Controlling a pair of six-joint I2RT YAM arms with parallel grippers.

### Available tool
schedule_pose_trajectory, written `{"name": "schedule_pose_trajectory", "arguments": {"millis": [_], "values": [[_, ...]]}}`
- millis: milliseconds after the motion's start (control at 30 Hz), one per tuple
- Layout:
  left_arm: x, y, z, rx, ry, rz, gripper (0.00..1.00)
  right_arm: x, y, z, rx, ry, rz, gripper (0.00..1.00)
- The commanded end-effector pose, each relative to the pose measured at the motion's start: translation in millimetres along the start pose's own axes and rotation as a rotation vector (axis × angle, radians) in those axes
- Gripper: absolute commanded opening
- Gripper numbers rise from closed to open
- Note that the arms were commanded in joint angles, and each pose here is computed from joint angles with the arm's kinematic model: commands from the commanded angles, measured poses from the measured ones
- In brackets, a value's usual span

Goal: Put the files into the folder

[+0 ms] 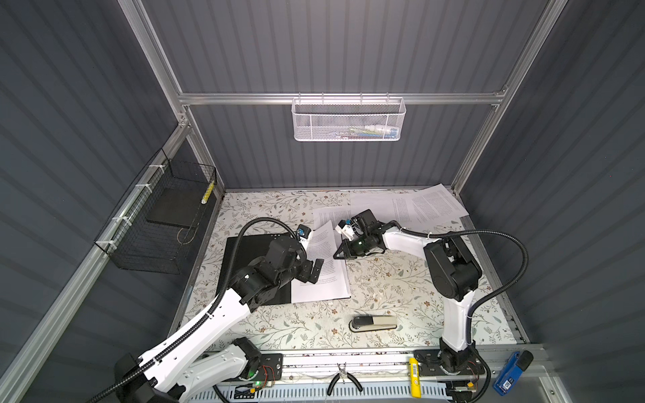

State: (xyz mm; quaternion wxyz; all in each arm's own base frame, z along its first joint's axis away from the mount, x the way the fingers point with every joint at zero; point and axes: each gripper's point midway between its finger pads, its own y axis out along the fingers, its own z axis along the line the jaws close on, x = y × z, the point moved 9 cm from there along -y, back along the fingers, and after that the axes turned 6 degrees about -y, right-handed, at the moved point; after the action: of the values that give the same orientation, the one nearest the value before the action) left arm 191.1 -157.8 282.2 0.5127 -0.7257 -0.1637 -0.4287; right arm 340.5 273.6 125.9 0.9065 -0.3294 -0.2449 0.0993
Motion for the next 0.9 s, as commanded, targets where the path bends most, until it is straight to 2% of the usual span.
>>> {"name": "schedule_pose_trajectory", "arguments": {"millis": [0, 200, 267, 400, 467, 500, 533, 567, 633, 733, 867], "values": [[-1.0, 1.6, 0.7, -0.003, 0.02, 0.019, 1.0, 2.2, 3.2, 2.8, 0.022, -0.004, 0.014, 0.0], [-0.9, 1.7, 0.8, -0.003, 0.02, 0.019, 1.0, 1.9, 2.9, 3.4, 0.025, -0.001, 0.014, 0.02], [-1.0, 1.7, 0.6, -0.004, 0.02, 0.02, 1.0, 2.0, 2.4, 3.4, 0.023, 0.0, 0.012, 0.08], [-0.8, 1.3, 0.5, -0.004, 0.02, 0.018, 1.0, 1.7, -1.3, 5.2, 0.008, -0.005, 0.0, 0.27], [-0.8, 1.3, 0.6, -0.005, 0.019, 0.018, 1.0, 0.7, -3.5, 5.7, -0.007, -0.005, -0.005, 0.38], [-1.1, 1.4, 0.5, -0.005, 0.02, 0.019, 1.0, 0.7, -4.9, 6.7, -0.014, -0.006, -0.009, 0.49], [-0.8, 1.2, 0.6, -0.006, 0.02, 0.018, 1.0, 0.5, -6.8, 7.2, -0.021, -0.001, -0.014, 0.94], [-0.7, 1.3, 0.6, -0.006, 0.019, 0.018, 1.0, -0.2, -8.1, 8.3, -0.024, 0.001, -0.013, 0.99], [-0.8, 1.3, 0.5, -0.007, 0.02, 0.019, 1.0, -1.3, -12.7, 11.0, -0.044, 0.006, -0.014, 0.99], [-0.8, 1.2, 0.6, -0.006, 0.019, 0.018, 1.0, -2.6, -25.9, 13.5, -0.147, 0.008, -0.038, 0.99], [-0.7, 1.7, 0.6, -0.007, 0.019, 0.019, 1.0, -0.2, -52.7, -1.7, -0.447, 0.053, -0.137, 0.99]]}}
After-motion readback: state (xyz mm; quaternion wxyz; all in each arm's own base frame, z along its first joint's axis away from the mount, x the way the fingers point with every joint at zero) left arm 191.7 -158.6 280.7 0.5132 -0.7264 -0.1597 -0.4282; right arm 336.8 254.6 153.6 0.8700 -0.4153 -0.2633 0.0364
